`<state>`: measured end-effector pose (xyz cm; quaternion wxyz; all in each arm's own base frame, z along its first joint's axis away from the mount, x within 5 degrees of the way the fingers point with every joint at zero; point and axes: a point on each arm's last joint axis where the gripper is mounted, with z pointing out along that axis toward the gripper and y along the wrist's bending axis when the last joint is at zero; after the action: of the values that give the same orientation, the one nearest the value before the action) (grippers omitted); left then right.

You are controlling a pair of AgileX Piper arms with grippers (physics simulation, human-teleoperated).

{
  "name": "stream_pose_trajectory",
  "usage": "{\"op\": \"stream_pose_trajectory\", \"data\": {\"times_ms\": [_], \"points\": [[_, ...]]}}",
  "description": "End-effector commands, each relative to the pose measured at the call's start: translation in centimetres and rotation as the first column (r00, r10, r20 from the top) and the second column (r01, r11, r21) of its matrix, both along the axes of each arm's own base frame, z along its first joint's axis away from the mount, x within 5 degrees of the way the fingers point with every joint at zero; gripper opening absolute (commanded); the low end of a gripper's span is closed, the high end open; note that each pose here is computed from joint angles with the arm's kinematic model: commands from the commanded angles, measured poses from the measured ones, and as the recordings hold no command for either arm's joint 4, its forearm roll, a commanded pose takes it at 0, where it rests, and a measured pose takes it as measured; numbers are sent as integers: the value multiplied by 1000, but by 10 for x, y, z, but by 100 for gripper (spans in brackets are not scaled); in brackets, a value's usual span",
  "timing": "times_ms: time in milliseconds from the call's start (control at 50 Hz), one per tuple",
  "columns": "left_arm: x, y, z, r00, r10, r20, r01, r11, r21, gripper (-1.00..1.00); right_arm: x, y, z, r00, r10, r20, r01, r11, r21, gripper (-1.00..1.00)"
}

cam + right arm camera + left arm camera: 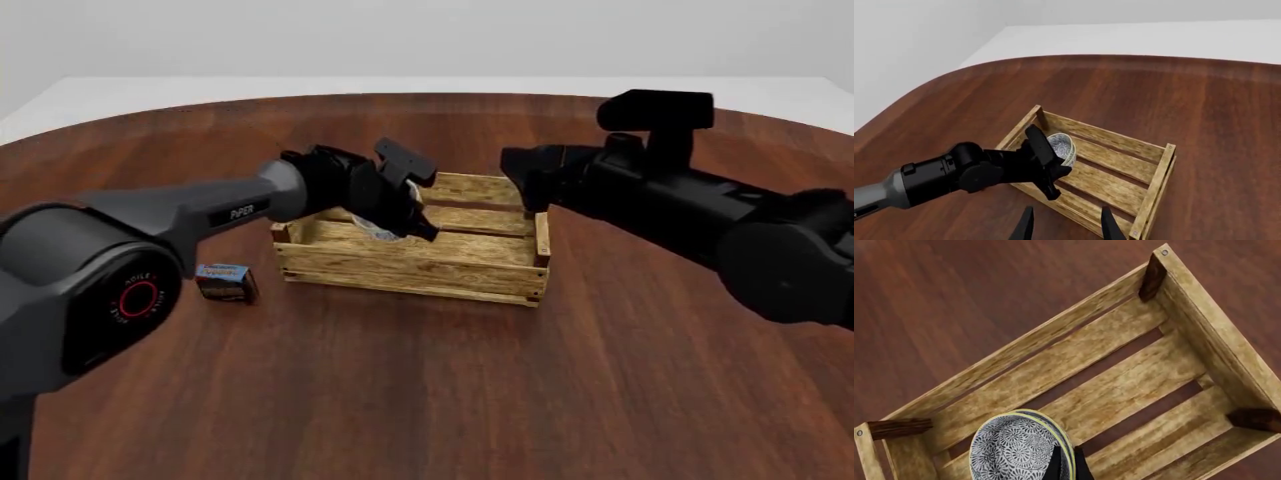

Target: Stack the right bowl on the left bowl and place them in the tray.

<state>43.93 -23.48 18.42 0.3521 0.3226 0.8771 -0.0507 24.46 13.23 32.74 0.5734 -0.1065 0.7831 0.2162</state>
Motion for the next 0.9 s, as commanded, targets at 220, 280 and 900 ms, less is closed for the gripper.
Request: {"op": "stream_pose_trajectory", "data": {"times_ms": [220, 280, 900], "points": [[5, 0, -9, 1000, -8, 1, 8, 1000, 17, -100, -4, -2, 3, 1000, 1, 7, -2, 1000, 2, 100], [6, 0, -10, 1000, -10, 0, 10, 1000, 20, -100, -4, -2, 3, 1000, 1, 7, -1, 1000, 3, 100], [1, -3, -7, 1000, -10, 1, 10, 1000, 9, 100, -2, -1, 2, 1000, 2, 5, -2, 1000, -1, 100]]}}
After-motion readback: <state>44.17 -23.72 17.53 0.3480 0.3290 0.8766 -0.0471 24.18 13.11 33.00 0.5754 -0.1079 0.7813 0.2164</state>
